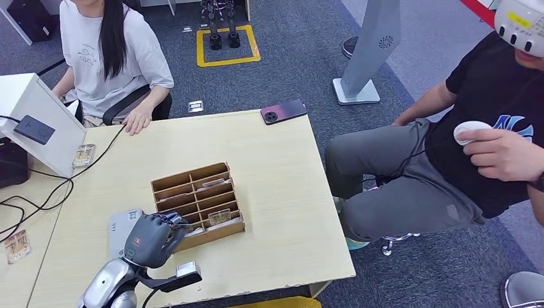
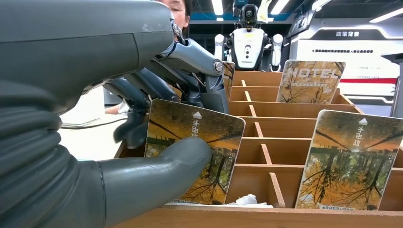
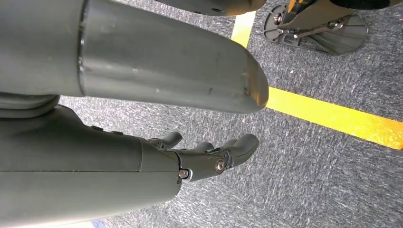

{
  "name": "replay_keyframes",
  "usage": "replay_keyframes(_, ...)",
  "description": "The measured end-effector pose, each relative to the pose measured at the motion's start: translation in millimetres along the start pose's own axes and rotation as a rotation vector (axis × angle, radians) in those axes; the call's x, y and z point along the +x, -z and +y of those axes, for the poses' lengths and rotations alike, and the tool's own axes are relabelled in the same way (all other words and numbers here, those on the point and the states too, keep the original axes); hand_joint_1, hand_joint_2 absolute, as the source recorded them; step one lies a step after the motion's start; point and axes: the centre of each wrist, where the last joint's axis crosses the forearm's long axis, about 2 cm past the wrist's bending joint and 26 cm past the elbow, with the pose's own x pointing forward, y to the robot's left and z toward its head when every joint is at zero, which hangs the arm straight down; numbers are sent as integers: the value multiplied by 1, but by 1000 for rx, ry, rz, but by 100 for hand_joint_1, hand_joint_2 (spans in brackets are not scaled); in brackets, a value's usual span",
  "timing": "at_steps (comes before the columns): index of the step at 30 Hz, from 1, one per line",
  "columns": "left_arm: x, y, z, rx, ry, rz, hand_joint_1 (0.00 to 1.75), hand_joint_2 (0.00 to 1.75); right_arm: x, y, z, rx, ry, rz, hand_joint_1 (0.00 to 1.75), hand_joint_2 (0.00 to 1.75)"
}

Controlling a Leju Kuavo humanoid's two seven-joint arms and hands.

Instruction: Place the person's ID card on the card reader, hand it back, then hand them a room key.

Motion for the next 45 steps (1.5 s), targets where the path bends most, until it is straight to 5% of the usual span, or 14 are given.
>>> replay_keyframes(7, -9, -1, 3, -17, -37, -10, 175, 175, 0, 0, 0, 1, -3, -1, 0, 0)
replay_keyframes(13, -53, 10, 41, -27, -69, -19, 175, 175, 0, 0, 0, 4, -12, -14, 0, 0)
replay_keyframes(16, -91, 37, 101, 23, -89, -37, 175, 175, -1, 0, 0, 7, -25, -18, 0, 0)
replay_keyframes(22, -131, 100, 281, 175, -42, -110, 175, 175, -1, 0, -1, 7, -36, -21, 0, 0)
replay_keyframes(27, -128, 107, 349, 279, 51, -133, 175, 175, -1, 0, -1, 11, -31, -18, 0, 0)
replay_keyframes(37, -136, 110, 354, 382, 215, -35, 175, 175, 2, 1, -2, 13, -46, -25, 0, 0)
replay_keyframes(45, -170, 134, 263, 343, 318, 203, 175, 175, 9, 0, 1, 28, -73, -41, 0, 0)
